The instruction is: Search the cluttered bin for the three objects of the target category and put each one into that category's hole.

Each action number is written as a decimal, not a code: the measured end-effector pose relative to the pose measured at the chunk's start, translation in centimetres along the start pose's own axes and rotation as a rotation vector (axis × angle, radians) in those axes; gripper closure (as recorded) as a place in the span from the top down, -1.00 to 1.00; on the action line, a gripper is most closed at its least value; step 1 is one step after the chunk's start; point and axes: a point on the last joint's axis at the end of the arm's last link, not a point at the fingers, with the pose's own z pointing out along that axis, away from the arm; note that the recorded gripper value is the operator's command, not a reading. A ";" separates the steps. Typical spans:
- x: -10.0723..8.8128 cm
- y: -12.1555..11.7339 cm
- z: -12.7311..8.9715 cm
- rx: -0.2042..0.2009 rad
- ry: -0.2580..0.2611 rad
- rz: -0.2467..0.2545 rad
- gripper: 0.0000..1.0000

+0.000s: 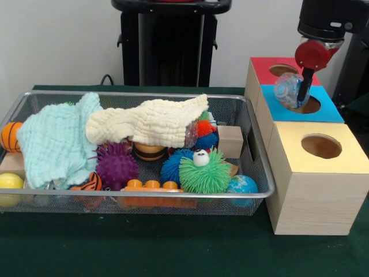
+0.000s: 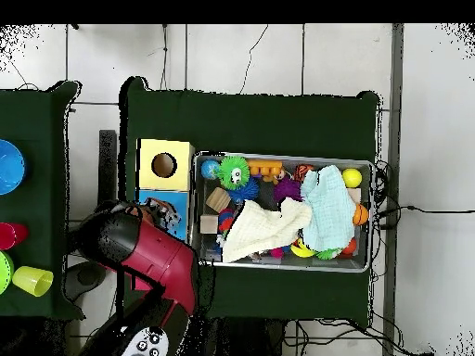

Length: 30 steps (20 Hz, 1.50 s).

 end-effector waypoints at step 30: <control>-0.3 -0.3 -0.1 0.000 0.020 -0.003 -1.00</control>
